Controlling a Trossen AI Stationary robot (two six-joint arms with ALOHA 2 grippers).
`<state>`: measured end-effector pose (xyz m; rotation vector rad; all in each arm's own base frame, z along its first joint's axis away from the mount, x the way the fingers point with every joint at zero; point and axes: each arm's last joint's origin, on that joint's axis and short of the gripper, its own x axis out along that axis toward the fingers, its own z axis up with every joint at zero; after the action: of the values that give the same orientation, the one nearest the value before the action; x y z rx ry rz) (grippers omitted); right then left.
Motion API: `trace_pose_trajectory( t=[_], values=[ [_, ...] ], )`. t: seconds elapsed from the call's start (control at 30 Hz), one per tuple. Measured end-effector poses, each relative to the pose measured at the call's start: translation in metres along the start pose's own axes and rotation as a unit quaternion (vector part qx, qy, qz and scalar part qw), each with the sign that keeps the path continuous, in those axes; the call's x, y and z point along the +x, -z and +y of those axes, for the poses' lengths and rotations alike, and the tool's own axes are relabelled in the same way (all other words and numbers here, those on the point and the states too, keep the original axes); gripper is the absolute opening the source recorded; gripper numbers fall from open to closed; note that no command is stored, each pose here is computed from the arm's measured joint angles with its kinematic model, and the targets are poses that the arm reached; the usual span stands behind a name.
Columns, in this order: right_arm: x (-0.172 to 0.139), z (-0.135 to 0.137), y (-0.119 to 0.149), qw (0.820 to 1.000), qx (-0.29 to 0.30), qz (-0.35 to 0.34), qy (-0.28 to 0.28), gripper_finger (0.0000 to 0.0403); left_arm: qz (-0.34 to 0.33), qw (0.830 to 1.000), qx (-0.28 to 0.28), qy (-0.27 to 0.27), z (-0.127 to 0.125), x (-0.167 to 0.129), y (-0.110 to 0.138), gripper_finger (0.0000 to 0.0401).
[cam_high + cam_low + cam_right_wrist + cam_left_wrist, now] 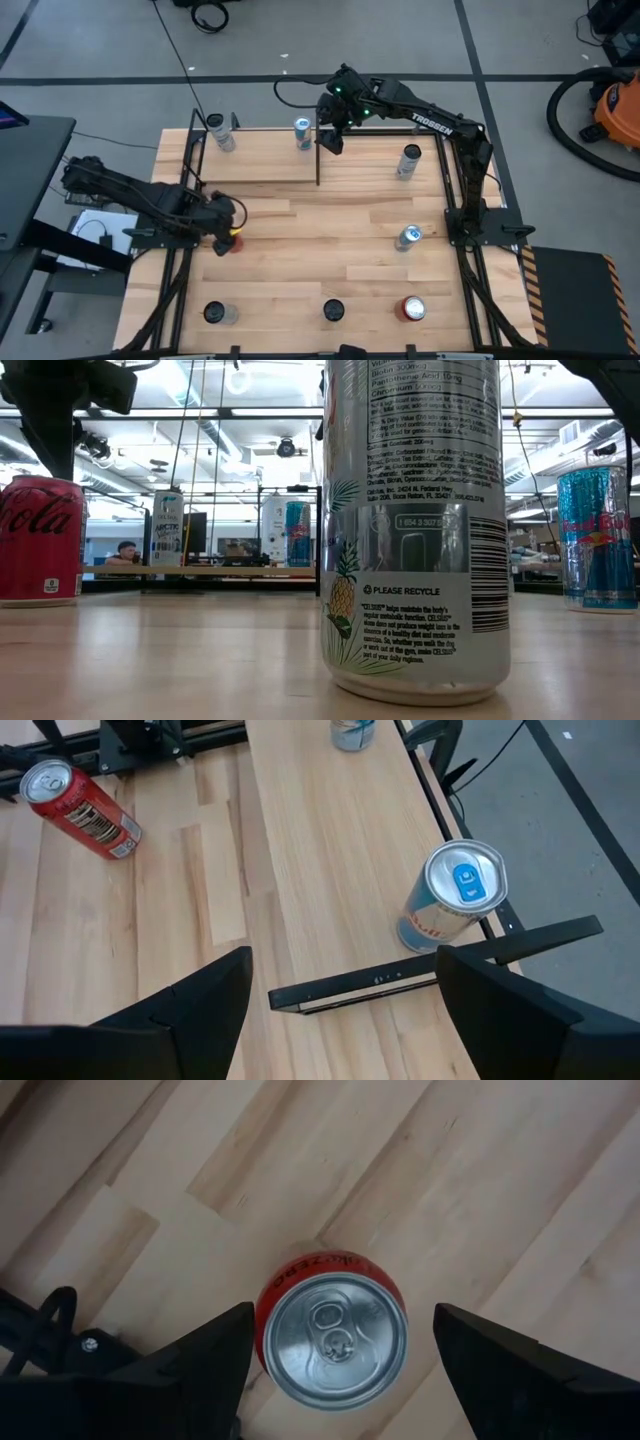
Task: Place canned beverage on shelf
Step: Put the red soda can on the shelf
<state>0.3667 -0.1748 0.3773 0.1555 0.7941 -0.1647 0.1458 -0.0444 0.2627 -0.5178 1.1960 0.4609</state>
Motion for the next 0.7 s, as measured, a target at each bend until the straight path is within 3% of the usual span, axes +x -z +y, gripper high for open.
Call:
trace_pose_trajectory(
  t=[0.7],
  values=[
    [0.000, 0.000, 0.000, 1.000, 0.000, 0.002, -0.001, 0.0323, 0.049, 0.998, 0.016, -0.047, -0.011, 0.020, -0.003, 0.0309]
  ],
)
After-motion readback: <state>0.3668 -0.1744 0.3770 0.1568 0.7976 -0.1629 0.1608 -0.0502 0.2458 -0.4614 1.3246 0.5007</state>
